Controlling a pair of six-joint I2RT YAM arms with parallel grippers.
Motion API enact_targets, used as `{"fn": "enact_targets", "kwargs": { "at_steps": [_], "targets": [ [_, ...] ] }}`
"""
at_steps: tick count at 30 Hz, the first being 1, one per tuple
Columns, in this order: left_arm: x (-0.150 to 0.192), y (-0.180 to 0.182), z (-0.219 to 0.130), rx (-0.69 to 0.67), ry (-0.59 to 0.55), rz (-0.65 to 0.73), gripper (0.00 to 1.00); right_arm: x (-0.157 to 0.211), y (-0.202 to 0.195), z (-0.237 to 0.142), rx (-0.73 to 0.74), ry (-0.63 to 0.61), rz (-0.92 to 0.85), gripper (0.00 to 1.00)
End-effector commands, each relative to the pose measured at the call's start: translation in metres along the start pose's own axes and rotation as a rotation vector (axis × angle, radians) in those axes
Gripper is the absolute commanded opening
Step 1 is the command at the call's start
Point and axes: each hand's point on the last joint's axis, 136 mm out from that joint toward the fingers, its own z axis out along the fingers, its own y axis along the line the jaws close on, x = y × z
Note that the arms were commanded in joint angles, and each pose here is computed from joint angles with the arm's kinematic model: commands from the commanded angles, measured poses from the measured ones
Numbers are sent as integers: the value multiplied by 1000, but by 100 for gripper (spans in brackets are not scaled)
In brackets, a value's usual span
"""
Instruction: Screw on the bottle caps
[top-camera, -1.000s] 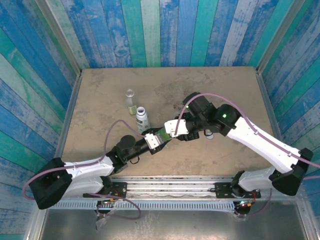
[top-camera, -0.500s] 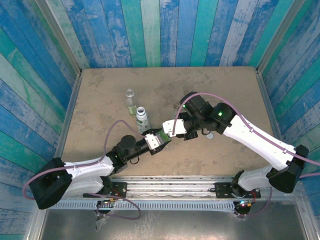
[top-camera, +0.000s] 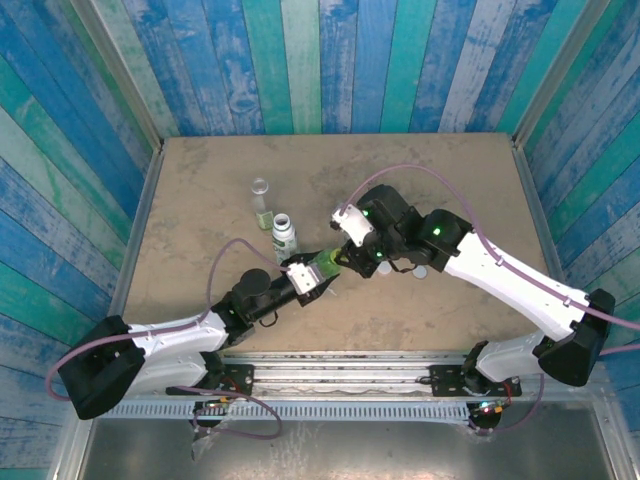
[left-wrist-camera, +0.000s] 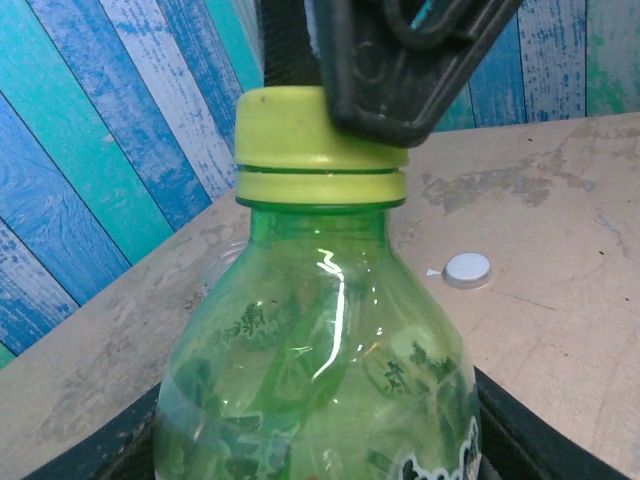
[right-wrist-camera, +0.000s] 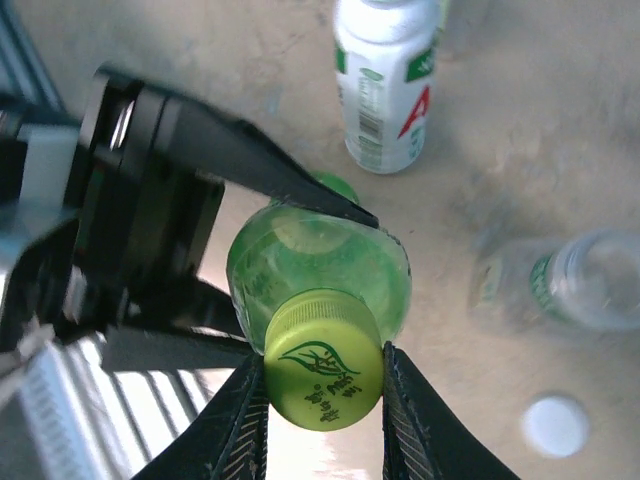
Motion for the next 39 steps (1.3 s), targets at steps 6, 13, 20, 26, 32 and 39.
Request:
{"fn": "enact_targets", "kwargs": {
  "at_steps": [6,13,20,26,32,39],
  "targets": [
    [-15,-8,-1,42,-51,30,60,-2,6,-14,-36,-65,-147,45],
    [-17,-18,-5,103,-74,45,60,18,12,-34,-41,-78,-925,57],
    [-17,-19,-6,109,-76,42,61,10,15,-26,-101,21,-1063,50],
    [-16,-17,-6,102,-73,43,61,19,18,-16,-158,62,-1057,40],
    [-15,-16,-5,95,-69,45,61,25,26,-17,-215,59,-1051,42],
    [-17,-17,-6,103,-74,42,60,29,17,-5,-194,109,-1031,38]
  ]
}}
